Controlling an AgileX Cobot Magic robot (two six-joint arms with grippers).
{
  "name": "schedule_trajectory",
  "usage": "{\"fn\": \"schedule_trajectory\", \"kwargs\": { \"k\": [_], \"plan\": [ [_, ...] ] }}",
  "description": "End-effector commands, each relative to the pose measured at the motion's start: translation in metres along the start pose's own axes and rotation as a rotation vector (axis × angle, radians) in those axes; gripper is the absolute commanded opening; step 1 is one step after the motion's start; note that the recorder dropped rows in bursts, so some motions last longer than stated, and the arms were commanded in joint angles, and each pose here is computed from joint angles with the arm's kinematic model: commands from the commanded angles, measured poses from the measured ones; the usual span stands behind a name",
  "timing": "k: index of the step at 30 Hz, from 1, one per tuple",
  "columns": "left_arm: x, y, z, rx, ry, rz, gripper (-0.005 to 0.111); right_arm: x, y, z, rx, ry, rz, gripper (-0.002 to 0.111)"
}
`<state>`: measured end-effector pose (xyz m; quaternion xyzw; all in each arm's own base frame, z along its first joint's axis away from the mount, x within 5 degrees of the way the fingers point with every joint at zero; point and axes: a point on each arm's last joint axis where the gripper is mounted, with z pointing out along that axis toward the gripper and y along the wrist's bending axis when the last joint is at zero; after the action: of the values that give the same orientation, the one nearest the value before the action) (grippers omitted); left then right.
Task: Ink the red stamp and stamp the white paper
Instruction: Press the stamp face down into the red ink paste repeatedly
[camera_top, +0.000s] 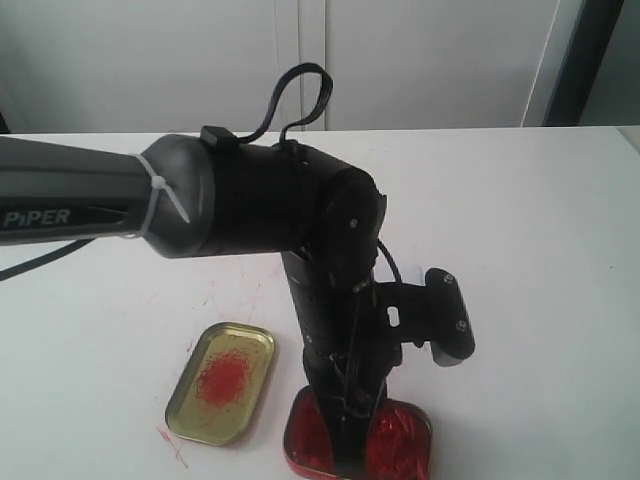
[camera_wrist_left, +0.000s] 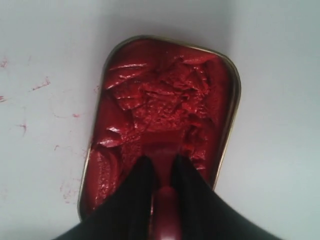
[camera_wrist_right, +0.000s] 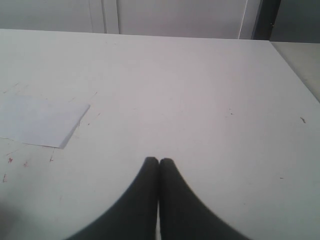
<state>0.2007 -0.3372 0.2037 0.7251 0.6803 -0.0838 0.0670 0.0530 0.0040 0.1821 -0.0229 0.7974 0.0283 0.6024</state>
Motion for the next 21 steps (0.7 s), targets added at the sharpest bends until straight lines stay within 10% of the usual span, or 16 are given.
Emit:
{"fn": "schedule_trajectory", "kwargs": {
  "k": [1, 21],
  "plan": [
    [-0.001, 0.000, 0.008, 0.034, 0.005, 0.003, 0.000, 0.000, 0.000, 0.000, 0.006, -0.014, 0.006, 0.000],
    [-0.008, -0.009, 0.010, 0.010, 0.006, 0.211, 0.000, 0.000, 0.000, 0.000, 0.006, -0.014, 0.006, 0.000]
  ]
}}
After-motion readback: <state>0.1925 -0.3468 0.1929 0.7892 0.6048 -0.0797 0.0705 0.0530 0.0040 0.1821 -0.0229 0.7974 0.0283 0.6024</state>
